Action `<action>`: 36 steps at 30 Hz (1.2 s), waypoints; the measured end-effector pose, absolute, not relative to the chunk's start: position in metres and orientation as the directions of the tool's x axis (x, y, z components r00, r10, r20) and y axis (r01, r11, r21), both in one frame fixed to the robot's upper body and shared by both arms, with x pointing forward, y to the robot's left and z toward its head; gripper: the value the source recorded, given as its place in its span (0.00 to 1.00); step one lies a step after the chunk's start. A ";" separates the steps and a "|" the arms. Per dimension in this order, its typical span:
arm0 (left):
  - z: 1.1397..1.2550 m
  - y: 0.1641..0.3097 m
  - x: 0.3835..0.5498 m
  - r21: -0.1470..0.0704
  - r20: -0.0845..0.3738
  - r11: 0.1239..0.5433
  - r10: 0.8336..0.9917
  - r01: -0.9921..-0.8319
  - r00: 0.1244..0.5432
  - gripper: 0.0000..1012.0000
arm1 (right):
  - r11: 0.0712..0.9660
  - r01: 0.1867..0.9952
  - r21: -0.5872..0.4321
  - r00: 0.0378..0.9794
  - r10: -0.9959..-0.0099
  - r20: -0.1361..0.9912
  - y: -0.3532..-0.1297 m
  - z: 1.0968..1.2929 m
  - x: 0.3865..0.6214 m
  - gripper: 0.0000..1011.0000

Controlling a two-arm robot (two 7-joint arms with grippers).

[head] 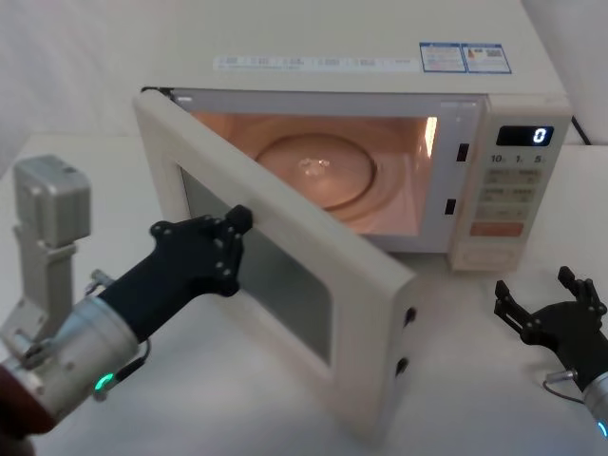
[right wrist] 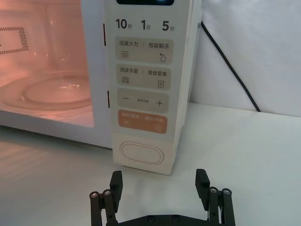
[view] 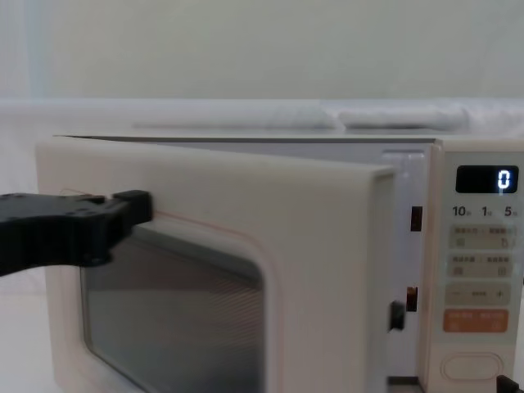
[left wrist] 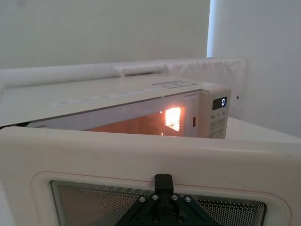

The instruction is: Press the button to open the microwave door with one hand; close the microwave door with the other hand.

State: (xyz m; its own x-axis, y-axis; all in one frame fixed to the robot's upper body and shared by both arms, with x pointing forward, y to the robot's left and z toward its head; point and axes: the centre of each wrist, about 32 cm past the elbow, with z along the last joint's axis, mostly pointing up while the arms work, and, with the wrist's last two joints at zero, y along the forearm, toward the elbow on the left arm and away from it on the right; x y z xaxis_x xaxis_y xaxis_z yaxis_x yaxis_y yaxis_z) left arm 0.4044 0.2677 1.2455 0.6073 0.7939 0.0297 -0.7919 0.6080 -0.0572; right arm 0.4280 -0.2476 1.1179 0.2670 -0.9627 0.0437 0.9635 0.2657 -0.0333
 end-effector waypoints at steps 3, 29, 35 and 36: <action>1.245 0.259 0.411 -0.063 0.028 0.600 0.800 -0.798 0.599 0.00 | 0.266 0.963 -0.033 0.267 -0.963 0.044 -0.248 1.118 0.428 0.99; 1.241 0.212 0.454 -0.063 0.083 0.567 0.823 -0.821 0.562 0.00 | 0.266 0.963 -0.033 0.267 -0.963 0.044 -0.248 1.118 0.428 0.99; 1.241 0.204 0.463 -0.065 0.104 0.557 0.829 -0.828 0.550 0.00 | 0.266 0.963 -0.033 0.267 -0.963 0.044 -0.248 1.118 0.428 0.99; 1.241 0.203 0.464 -0.066 0.105 0.557 0.829 -0.828 0.549 0.00 | 0.266 0.964 -0.033 0.267 -0.963 0.044 -0.248 1.118 0.428 0.99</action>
State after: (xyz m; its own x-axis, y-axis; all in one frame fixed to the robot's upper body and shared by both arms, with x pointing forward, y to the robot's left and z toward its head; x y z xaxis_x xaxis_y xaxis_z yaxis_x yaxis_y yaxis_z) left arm 0.4641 0.2030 1.2407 0.5490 0.8292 0.1051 -0.8281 0.5566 -0.0661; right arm 0.4280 -0.2476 1.1179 0.2669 -0.9627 0.0437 0.9635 0.2656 -0.0332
